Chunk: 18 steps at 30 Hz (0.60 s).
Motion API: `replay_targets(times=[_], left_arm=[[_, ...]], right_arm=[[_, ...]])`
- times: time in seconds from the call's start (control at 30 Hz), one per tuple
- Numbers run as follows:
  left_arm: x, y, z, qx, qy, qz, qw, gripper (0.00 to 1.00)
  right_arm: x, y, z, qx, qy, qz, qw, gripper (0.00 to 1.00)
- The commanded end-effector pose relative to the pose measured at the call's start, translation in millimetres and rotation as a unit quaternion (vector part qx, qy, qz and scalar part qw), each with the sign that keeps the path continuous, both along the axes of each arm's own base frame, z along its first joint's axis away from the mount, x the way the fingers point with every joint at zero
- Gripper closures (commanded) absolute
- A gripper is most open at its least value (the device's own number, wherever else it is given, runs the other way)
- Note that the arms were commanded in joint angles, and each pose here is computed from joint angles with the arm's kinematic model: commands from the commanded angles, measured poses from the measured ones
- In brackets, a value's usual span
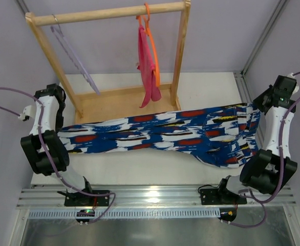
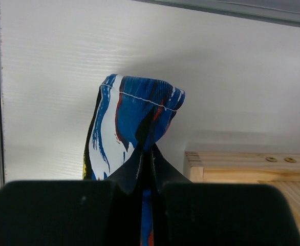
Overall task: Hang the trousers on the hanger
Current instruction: Fold the trousers
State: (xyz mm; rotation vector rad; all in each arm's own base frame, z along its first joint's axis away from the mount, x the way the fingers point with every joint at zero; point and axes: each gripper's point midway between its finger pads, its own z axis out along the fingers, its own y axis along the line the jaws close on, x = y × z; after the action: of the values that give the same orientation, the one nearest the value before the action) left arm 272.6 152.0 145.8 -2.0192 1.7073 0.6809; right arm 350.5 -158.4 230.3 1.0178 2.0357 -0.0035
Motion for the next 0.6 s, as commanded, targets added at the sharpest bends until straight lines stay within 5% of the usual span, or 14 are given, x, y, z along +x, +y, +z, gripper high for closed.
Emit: replay_targets(times=[0.0,0.57], left_arm=[[25,30,18,0.045,-0.021,-0.009,0.999,0.99],[84,53,-13,0.017,0.003,-0.069,0.997,0.99]], right_arm=[[28,-20,34,-0.040,-0.063,-0.019,0.997,0.96],[113,2,-16,-0.042,-0.045,0.065,0.996,0.96]])
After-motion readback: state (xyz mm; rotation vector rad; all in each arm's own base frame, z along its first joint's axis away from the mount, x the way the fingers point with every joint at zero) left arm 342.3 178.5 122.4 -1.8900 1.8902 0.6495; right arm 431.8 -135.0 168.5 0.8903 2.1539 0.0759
